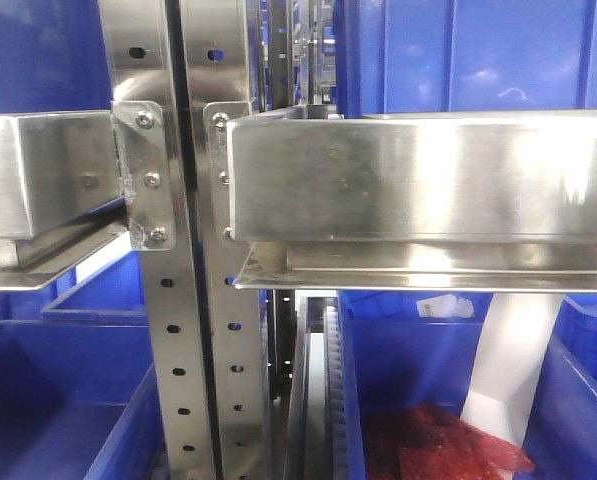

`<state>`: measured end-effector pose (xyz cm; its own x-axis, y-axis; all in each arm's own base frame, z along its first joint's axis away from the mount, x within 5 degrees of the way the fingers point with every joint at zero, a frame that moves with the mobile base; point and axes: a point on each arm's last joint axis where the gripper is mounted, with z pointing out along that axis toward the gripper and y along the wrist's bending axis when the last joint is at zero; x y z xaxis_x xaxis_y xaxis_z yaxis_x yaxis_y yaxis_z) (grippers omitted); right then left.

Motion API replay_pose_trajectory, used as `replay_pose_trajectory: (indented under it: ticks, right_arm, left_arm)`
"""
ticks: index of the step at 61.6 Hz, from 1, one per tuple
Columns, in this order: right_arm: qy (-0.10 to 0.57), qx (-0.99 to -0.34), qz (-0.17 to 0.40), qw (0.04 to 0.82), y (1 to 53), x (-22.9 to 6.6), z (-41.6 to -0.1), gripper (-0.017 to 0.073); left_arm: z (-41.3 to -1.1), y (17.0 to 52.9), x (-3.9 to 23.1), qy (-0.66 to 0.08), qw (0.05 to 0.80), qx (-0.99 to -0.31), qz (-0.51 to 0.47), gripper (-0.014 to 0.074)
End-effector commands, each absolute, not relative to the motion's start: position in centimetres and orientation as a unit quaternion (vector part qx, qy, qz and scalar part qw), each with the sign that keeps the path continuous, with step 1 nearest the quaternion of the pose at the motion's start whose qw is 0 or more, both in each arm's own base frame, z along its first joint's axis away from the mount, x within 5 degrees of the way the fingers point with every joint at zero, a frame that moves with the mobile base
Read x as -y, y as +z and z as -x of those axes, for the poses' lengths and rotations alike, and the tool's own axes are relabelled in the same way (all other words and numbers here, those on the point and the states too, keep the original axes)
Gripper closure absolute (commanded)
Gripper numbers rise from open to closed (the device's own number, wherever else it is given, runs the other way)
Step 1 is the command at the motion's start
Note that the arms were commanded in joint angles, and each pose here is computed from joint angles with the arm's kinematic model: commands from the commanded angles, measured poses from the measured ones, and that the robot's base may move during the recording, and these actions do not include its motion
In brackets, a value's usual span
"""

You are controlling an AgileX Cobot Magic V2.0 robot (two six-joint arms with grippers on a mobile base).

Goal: Grab orange capacitor from left shelf to right conveyor
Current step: 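Pull the held cylinder back from the shelf and turn the base away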

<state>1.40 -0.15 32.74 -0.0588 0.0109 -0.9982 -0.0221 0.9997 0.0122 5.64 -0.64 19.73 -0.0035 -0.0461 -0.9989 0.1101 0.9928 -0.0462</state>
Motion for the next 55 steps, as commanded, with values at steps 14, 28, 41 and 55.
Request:
replay_pose_trajectory:
  ticks: [14, 28, 41, 55]
  right_arm:
    - [0.004, -0.694, 0.007, 0.720, 34.19, 0.18, -1.36, 0.0503]
    - [0.004, -0.694, 0.007, 0.720, 34.19, 0.18, -1.36, 0.0503]
    - [0.004, -0.694, 0.007, 0.720, 34.19, 0.18, -1.36, 0.0503]
    - [0.004, -0.694, 0.007, 0.720, 34.19, 0.18, -1.36, 0.0503]
  left_arm:
    - [-5.50, 20.76, 0.56, -0.057, 0.742, -0.668, -0.018, 0.0720]
    - [-5.50, 20.76, 0.56, -0.057, 0.742, -0.668, -0.018, 0.0720]
    - [-5.49, 20.76, 0.61, -0.060, 0.741, -0.668, -0.021, 0.0720]
    - [-5.49, 20.76, 0.61, -0.060, 0.741, -0.668, -0.021, 0.0720]
